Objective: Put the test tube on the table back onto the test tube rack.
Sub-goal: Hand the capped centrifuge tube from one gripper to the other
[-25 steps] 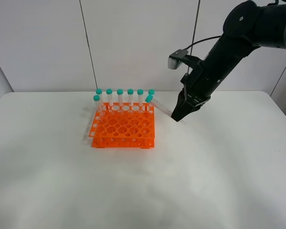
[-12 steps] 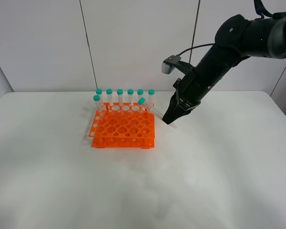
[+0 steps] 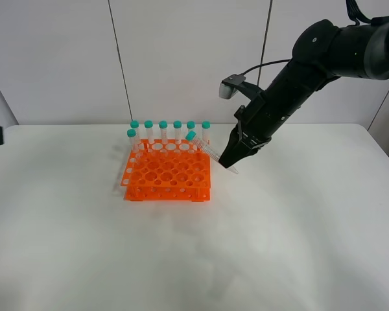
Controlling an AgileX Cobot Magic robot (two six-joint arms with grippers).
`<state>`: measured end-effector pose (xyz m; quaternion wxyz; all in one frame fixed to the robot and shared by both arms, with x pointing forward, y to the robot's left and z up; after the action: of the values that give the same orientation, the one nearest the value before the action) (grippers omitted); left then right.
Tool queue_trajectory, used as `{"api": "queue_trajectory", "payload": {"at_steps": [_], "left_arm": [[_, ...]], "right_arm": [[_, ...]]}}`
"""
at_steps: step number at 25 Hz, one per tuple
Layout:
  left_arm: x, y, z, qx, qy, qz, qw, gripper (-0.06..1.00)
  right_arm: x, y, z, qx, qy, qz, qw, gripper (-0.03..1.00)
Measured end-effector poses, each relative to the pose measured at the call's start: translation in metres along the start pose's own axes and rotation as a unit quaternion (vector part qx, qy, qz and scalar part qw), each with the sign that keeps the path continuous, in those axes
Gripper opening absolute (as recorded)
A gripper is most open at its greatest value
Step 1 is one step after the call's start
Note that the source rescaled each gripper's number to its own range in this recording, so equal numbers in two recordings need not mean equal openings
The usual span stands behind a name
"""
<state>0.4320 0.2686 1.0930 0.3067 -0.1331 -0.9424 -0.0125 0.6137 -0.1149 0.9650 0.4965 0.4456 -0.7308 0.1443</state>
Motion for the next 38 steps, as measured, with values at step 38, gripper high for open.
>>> {"api": "queue_trajectory", "payload": {"at_steps": [38], "left_arm": [[-0.224,-0.096,0.013,0.150,0.048,0.307,0.938,1.00]], "right_arm": [[-0.015,0.034,-0.017,0.032,-0.010,-0.021,0.999,0.00]]}}
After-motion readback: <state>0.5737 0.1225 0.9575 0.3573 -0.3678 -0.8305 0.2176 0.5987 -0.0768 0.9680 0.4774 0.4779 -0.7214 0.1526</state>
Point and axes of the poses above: a point on each arm's last joint axis where the gripper is mounted, x pointing back along that axis away from the gripper, y along the wrist's bending axis when the last joint is at zero, z = x × y, the point moved 6 cm from there along -x, pointing out along that axis toward the gripper, and after that the axes turned 13 degrees about -x, right-handed, at the moved point
